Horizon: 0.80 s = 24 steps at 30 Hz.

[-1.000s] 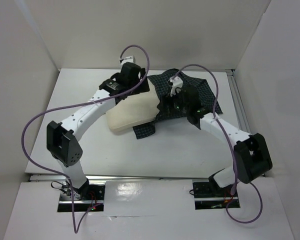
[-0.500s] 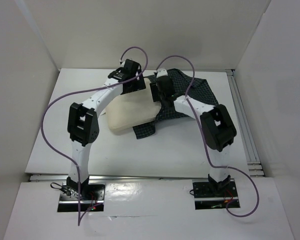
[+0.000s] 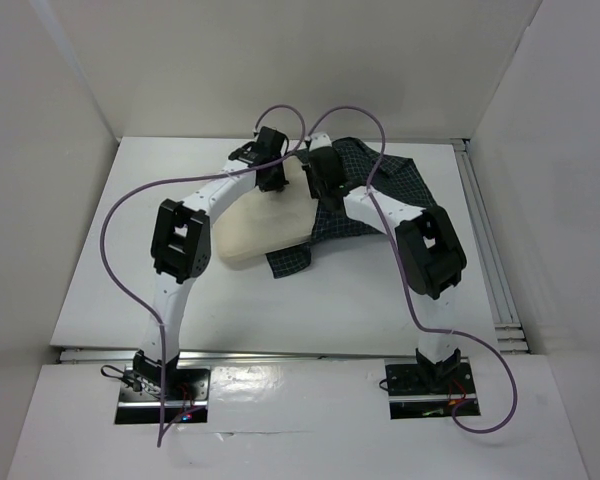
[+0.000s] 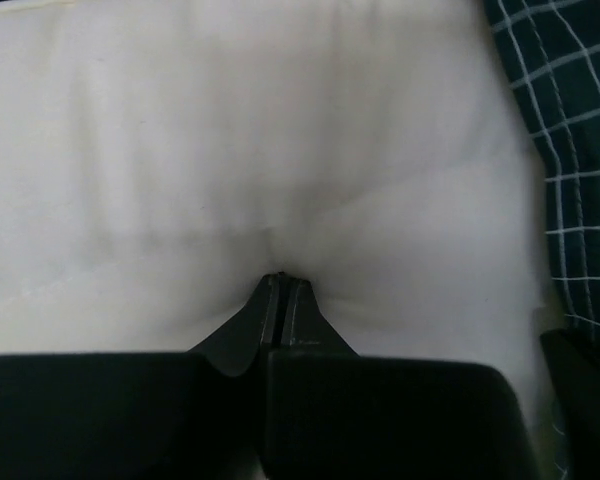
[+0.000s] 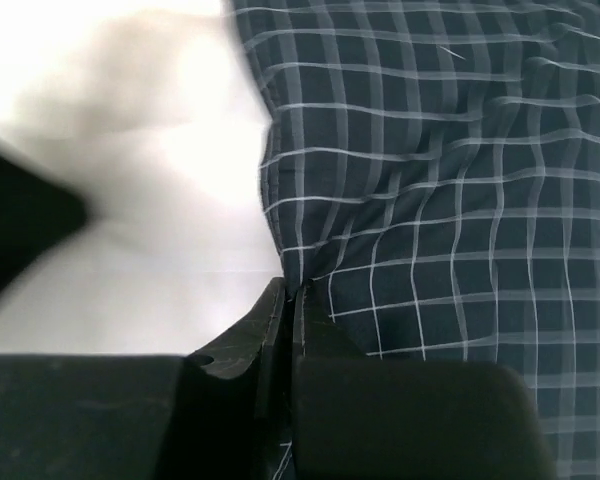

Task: Put the pillow into the pillowcase

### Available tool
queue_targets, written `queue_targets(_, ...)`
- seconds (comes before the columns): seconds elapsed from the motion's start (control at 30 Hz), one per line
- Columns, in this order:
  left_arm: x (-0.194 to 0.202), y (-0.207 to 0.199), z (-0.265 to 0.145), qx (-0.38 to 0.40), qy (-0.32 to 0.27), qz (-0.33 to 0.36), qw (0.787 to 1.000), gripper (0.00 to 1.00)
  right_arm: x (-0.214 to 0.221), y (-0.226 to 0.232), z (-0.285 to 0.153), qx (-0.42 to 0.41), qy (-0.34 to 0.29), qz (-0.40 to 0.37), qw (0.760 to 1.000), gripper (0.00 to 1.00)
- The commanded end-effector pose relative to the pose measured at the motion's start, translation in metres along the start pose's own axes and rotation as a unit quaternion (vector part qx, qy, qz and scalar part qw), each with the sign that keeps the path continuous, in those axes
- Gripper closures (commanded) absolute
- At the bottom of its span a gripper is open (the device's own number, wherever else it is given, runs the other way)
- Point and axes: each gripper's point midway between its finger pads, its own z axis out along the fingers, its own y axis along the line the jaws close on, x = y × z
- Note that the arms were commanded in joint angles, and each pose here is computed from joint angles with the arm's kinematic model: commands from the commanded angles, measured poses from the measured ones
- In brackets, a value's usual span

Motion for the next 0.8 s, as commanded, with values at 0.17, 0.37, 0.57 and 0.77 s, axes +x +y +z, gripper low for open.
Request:
queue_targets(0.17, -0.023, -0.072, -0.056, 0.151, -0.062, 0.053, 0.985, 1.0, -0.046, 0.087, -0.05, -0.265, -0.044, -0.023, 0.963, 1.0)
queue_targets(0.37, -0.051, -0.085, -0.095, 0.18, -0.107, 0.054, 0.976, 1.0, -0.078, 0.087, -0.071, -0.4, -0.08, 0.026, 0.913, 1.0)
queue_targets(0.57, -0.043, -0.041, -0.091, 0.127, -0.091, 0.027, 0.987, 1.0, -0.026, 0.06, -0.02, -0.292, 0.003, 0.059, 0.955, 1.0)
queue_targets(0.77, -0.038, 0.047, -0.121, 0.032, -0.09, -0.037, 0.995, 1.0, -0.054, 0.039, -0.041, -0.213, -0.067, -0.019, 0.975, 0.17)
